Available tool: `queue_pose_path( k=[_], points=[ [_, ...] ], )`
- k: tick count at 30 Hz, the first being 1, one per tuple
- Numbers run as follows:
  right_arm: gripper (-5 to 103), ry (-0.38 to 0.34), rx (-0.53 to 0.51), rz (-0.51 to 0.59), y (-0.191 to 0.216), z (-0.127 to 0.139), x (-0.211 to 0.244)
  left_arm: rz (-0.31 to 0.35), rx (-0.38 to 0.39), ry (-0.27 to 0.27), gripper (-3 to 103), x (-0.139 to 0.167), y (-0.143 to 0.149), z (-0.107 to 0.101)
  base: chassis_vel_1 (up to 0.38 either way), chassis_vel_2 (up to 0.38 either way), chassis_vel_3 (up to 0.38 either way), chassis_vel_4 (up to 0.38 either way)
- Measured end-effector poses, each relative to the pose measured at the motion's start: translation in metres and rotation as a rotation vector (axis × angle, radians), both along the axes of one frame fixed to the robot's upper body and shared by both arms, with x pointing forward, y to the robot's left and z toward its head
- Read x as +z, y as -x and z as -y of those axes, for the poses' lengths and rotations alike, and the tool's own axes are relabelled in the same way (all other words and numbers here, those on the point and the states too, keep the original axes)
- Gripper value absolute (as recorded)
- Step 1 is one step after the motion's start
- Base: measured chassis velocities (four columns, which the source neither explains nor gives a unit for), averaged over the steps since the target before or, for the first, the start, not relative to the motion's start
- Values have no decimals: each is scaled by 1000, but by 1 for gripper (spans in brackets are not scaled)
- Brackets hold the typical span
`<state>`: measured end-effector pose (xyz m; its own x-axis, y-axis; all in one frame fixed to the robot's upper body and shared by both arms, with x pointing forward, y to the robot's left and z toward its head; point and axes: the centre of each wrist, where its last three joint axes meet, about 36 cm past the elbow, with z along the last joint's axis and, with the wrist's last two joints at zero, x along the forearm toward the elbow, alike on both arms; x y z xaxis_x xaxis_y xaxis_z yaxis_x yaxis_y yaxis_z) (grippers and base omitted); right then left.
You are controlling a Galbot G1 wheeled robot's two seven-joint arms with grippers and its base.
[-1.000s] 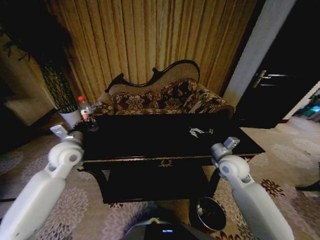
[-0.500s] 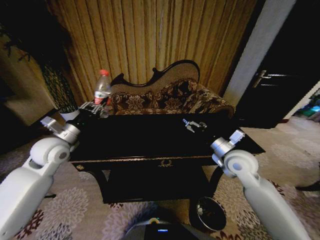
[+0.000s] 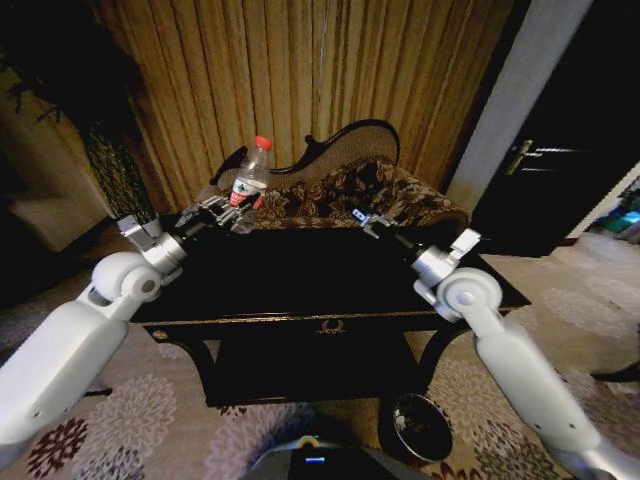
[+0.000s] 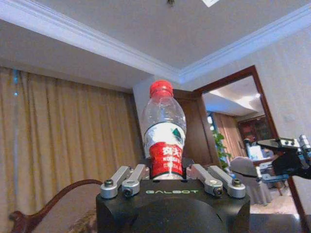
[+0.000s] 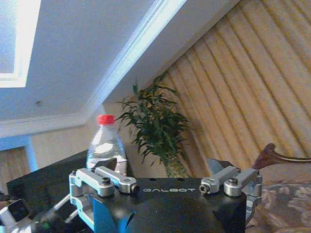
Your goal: Move to the front of the table and place the trash on the table into the trash bin.
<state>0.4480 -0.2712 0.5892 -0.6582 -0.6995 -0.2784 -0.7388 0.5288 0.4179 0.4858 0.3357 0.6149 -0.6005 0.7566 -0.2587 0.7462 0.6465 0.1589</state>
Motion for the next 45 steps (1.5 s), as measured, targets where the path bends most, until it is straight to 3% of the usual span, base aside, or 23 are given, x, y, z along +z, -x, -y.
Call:
queue_pose_path(
  k=[11, 18, 45],
  points=[
    [100, 15, 48, 32, -43, -20, 6, -7, -58, 5, 28, -11, -26, 27, 0, 0, 0, 0],
    [100, 12, 48, 59, -65, -27, 18, -36, -74, 0, 28, -26, -31, 33, 0, 0, 0, 0],
    [100, 82, 51, 113, -58, -36, 22, -66, -136, -24, 28, -28, -46, 62, 0, 0, 0, 0]
  ],
)
